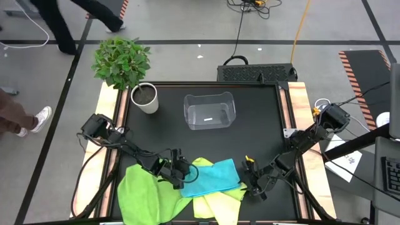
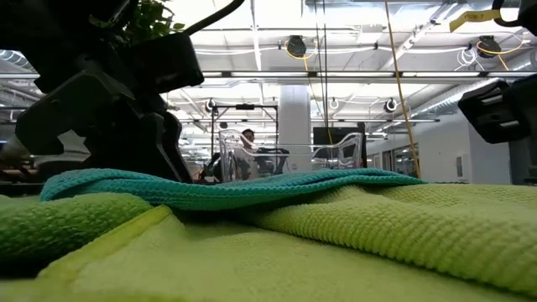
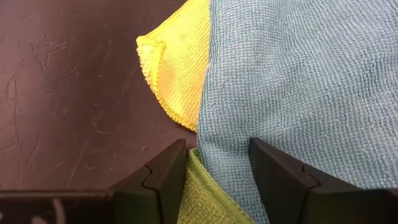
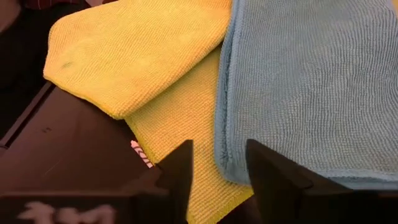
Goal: Fold microfiber towels
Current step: Fold the blue towel
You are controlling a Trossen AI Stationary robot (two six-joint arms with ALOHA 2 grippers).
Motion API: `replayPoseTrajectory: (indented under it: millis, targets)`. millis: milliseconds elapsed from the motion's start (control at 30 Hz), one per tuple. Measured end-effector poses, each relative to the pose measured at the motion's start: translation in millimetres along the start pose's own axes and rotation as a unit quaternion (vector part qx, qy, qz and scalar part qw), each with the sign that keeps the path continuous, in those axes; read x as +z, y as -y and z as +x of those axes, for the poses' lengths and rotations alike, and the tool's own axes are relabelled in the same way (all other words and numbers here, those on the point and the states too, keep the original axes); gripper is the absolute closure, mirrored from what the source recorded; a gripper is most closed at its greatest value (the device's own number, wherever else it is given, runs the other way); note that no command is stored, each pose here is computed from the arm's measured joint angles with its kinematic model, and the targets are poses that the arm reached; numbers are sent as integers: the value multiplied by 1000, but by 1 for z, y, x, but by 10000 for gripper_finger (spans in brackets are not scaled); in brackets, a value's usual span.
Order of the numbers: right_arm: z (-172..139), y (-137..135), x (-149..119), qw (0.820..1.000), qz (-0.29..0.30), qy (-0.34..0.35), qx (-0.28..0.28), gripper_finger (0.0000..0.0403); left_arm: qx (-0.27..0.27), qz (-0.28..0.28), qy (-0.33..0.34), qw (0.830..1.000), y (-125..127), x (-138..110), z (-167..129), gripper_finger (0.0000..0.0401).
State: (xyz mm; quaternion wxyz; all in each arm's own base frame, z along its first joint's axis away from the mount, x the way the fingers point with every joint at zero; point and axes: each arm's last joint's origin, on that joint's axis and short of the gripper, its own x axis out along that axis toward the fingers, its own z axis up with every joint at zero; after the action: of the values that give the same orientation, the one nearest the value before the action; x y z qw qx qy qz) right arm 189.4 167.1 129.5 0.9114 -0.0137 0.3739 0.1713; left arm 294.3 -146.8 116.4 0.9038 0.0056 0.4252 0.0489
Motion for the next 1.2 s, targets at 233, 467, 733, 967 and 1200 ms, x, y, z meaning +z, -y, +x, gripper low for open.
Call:
replayPoseTrajectory:
  millis: [233, 467, 733, 967, 1200]
  targets:
    - [-10, 6, 11, 1000, 9, 30, -4, 206, -17, -2, -6, 1000, 1, 0, 0, 219]
    - [-20, 38, 28, 991, 66, 77, -90, 202, -21, 5, -4, 1000, 2, 0, 0, 219]
    - [-18, 89, 17, 976, 181, -24, -114, 202, -23, 24, -1, 999, 2, 1, 0, 219]
    - [-20, 109, 15, 965, 248, -53, -64, 202, -22, 37, 0, 999, 2, 1, 0, 219]
    - [-20, 118, 15, 954, 292, -60, -28, 202, -22, 46, 1, 999, 3, 0, -1, 219]
